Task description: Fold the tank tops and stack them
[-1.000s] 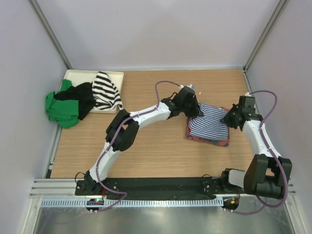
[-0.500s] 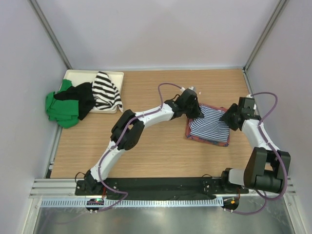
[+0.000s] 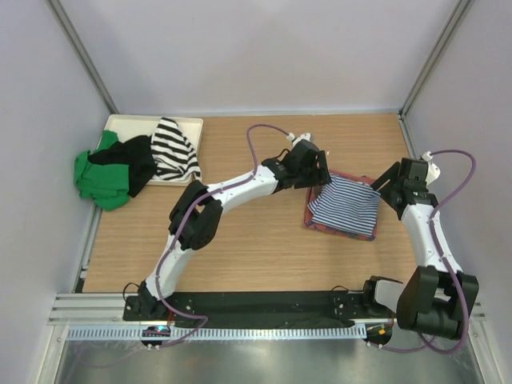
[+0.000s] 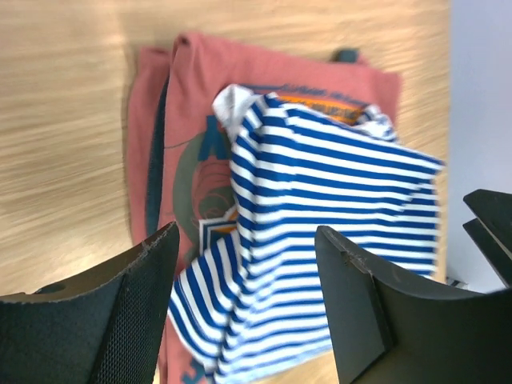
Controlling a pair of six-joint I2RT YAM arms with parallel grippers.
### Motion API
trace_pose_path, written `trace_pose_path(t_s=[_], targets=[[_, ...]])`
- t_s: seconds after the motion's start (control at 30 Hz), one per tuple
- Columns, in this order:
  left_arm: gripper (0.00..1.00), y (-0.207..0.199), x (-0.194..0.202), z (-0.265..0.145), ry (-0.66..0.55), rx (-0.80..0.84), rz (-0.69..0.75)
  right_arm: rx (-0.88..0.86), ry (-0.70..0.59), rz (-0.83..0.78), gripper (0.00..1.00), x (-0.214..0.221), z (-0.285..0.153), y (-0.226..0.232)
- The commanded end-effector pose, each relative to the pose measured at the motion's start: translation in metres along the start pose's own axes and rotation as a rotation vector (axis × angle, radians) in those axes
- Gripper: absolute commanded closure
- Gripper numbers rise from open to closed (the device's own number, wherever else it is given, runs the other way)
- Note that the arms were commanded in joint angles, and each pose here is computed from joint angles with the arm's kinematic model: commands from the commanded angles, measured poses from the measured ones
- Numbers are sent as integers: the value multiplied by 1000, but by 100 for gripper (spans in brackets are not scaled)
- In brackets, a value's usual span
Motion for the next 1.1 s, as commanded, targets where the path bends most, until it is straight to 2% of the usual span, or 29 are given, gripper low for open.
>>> trace_pose_path(t_s=[0.0, 0.07, 0.17, 0.2, 0.27, 0.37, 0.4, 0.53, 0.67, 0.73, 0.83, 0.87, 0.9, 0.93, 1.0, 1.03, 1.07], targets=[[31, -28, -46, -55, -145, 20, 53, -41, -147, 9, 26, -38, -31, 10], [33, -32, -49, -64, -159, 32, 54, -83, -150, -1, 31, -36, -39, 14], [43, -44, -41, -63, -136, 91, 50, -150, -103, 21, 53, -22, -38, 22], [51, -50, -37, -59, -125, 118, 47, -177, -77, 27, 68, -16, -36, 26], [61, -63, -30, -54, -91, 166, 30, -170, -46, 58, 84, -5, -24, 23], [65, -68, -8, -30, -40, 185, 9, -171, 30, 72, 99, 13, -7, 23], [67, -60, 4, -12, -17, 166, 4, -152, 40, 84, 99, 17, -2, 19], [71, -42, 18, 14, -5, 127, -31, -61, 32, 92, 99, 24, 21, 2], [74, -22, 15, 23, -27, 80, -53, 89, -15, 76, 99, 19, 33, -24], [74, -24, 8, 18, -41, 82, -39, 85, -26, 66, 98, 15, 29, -23], [74, -31, -7, 4, -75, 74, 2, 27, -55, 62, 84, 4, 16, -12], [71, -41, -17, -10, -93, 86, 11, -3, -61, 51, 75, 0, 11, -6], [68, -43, -23, -17, -110, 85, 32, -19, -67, 46, 72, -2, 7, -3], [58, -51, -32, -38, -134, 102, 43, -45, -87, 30, 65, -8, -3, 1], [49, -55, -40, -59, -165, 106, 62, -134, -77, 2, 60, -7, -13, 14], [45, -44, -37, -64, -171, 76, 84, -183, -95, -5, 53, -9, -23, 20], [38, -54, -50, -92, -213, 101, 90, -241, -82, -20, 49, -6, -29, 28]])
Point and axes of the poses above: each gripper's point midway between its finger pads, its own z axis out along the fingers, its own y axis along the line the jaws close on, x = y × z, the point moved 1 cm from there along -z, back along the fingers, and after that the axes turned 1 degree about z, right-handed, at the moved point
